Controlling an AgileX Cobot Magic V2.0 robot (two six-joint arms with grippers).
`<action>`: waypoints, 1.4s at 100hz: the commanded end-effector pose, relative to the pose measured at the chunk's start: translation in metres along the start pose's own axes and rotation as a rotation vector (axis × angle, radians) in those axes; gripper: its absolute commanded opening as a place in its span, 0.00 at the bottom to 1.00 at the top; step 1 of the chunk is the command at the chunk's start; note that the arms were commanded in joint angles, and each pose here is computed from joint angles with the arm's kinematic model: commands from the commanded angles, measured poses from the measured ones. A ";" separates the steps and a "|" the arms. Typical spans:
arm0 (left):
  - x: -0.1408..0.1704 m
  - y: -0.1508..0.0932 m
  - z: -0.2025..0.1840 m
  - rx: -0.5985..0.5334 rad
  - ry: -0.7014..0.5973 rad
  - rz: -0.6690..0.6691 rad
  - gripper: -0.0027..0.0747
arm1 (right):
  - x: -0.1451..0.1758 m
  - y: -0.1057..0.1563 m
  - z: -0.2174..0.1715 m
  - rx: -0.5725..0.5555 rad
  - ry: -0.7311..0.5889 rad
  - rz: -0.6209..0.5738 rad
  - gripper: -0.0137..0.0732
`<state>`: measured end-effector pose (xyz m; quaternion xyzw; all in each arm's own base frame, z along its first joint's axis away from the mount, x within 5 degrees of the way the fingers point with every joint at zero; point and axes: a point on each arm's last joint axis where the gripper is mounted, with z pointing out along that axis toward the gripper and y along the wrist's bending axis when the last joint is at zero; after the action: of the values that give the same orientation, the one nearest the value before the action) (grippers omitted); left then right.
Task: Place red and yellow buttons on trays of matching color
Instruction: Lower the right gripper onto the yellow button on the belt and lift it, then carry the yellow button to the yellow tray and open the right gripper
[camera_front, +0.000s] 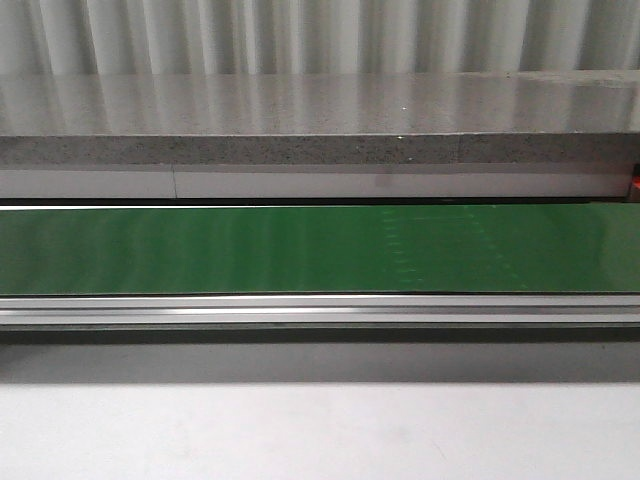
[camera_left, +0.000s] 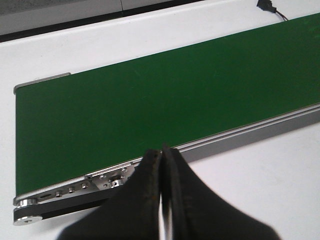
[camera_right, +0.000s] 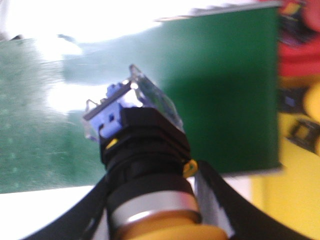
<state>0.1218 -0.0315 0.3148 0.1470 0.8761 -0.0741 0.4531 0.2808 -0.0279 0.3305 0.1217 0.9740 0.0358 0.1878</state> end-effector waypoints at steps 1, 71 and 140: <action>-0.013 0.000 -0.005 -0.003 -0.091 -0.010 0.01 | 0.002 -0.020 -0.034 0.026 -0.095 0.067 0.37; -0.013 0.000 -0.005 -0.003 -0.091 -0.010 0.01 | 0.020 -0.154 -0.006 0.205 0.176 0.510 0.37; -0.013 0.000 -0.005 -0.003 -0.091 -0.010 0.01 | 0.030 -0.180 0.062 0.296 0.353 0.604 0.37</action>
<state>0.1218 -0.0315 0.3148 0.1470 0.8761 -0.0741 0.4531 0.2395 -0.1902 0.2347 0.4185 0.9077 -0.0209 -0.0240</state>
